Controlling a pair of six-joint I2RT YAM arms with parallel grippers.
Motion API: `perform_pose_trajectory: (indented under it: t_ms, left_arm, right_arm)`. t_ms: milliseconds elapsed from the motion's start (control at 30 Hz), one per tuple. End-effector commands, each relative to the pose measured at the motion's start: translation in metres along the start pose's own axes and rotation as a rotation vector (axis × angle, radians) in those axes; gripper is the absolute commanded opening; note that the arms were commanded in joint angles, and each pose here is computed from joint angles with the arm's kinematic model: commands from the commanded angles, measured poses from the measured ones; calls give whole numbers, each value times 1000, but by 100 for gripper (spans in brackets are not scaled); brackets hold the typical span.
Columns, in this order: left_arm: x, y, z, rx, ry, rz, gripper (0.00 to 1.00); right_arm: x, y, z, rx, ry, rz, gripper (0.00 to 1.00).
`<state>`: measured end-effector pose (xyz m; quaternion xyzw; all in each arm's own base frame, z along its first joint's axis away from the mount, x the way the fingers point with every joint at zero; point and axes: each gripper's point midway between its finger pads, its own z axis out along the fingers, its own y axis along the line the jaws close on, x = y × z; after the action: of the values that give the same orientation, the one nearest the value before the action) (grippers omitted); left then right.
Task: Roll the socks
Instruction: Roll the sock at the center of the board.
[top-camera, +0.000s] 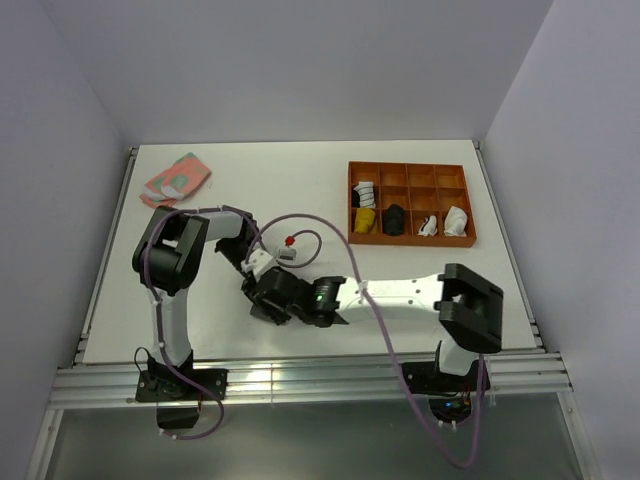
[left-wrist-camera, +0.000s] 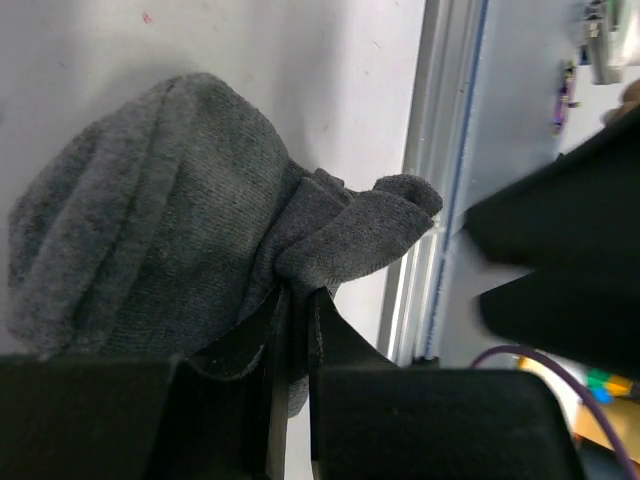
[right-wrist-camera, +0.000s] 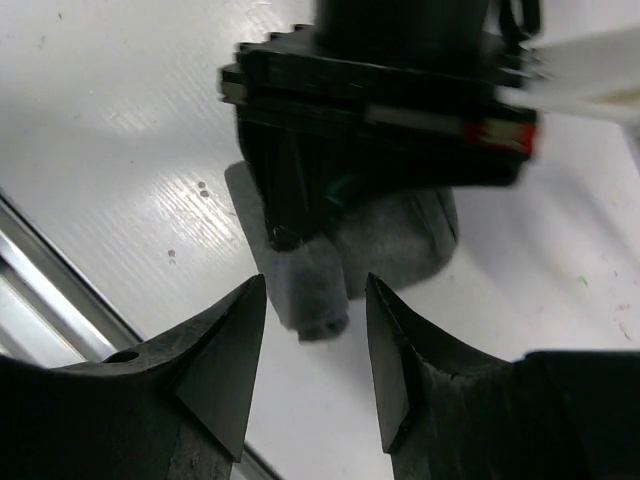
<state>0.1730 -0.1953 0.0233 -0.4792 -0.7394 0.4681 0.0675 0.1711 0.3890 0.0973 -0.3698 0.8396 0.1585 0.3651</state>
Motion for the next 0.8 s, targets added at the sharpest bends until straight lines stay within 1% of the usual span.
perform_pose_trajectory:
  t_ms: [0, 133, 267, 433, 767]
  left_arm:
    - [10, 4, 1, 12, 52, -27, 4]
    - [10, 6, 0, 15, 50, -49, 5]
    - [9, 7, -2, 25, 40, -58, 5]
    - [9, 10, -3, 16, 37, -67, 5]
    - [6, 13, -3, 32, 25, -92, 5]
  right_arm:
    - [-15, 6, 6, 76, -37, -111, 52]
    - [-10, 17, 17, 81, -14, -166, 54]
    - [6, 19, 27, 77, 35, -201, 55]
    - [29, 25, 33, 49, 84, -209, 55]
    - [57, 36, 40, 27, 111, -201, 56]
